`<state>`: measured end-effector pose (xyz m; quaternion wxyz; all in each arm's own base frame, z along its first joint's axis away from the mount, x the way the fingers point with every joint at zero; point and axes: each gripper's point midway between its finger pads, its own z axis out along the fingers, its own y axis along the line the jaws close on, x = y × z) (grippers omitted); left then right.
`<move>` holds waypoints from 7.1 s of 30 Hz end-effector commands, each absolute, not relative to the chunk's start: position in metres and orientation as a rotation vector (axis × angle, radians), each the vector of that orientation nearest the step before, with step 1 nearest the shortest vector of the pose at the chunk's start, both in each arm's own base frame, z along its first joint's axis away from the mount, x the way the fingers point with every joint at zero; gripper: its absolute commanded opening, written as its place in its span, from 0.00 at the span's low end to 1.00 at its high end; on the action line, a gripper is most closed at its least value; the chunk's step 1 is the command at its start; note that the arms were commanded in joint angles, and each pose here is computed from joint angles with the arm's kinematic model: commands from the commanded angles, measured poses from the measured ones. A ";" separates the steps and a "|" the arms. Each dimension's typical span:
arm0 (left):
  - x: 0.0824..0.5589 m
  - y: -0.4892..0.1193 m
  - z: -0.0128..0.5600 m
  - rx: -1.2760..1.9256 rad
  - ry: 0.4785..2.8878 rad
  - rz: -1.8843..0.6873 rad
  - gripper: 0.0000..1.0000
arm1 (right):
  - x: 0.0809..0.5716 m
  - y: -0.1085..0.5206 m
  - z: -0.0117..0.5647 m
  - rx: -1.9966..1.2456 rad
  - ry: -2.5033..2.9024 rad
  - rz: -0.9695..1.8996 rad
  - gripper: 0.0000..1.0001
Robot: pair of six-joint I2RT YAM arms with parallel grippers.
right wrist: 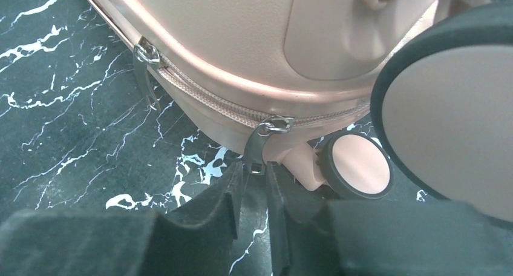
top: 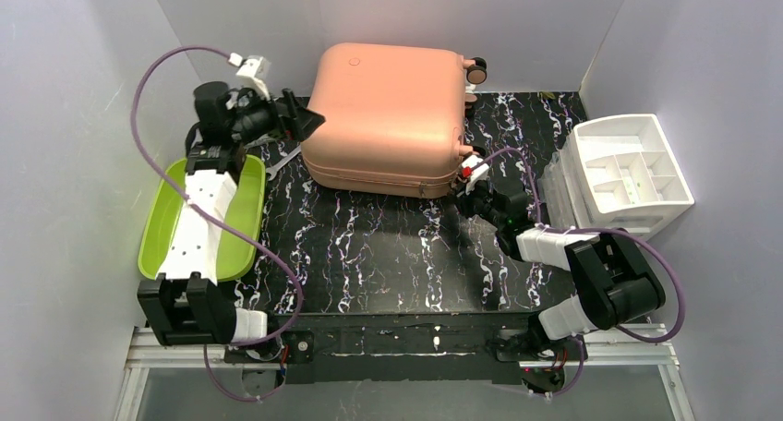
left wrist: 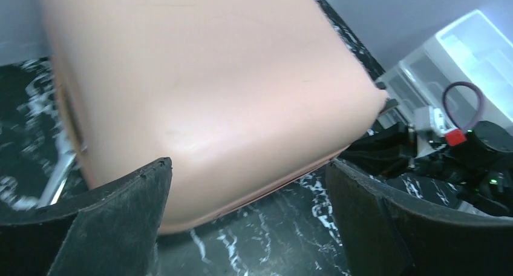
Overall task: Open, take out, and arrange the luggage
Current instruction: Grab the zipper of the luggage.
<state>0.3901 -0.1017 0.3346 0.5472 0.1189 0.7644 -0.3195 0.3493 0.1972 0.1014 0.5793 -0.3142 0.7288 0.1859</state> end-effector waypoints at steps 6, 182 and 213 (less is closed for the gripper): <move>0.432 -0.202 0.336 0.438 1.775 -0.883 0.98 | 0.372 0.197 0.127 -0.674 1.610 0.380 0.18; 0.442 -0.233 0.202 0.399 2.044 -0.862 0.98 | 0.395 0.187 0.125 -0.652 1.579 0.896 0.47; 0.438 -0.233 0.208 0.412 2.035 -0.870 0.98 | 0.405 0.182 0.131 -0.667 1.529 0.817 0.01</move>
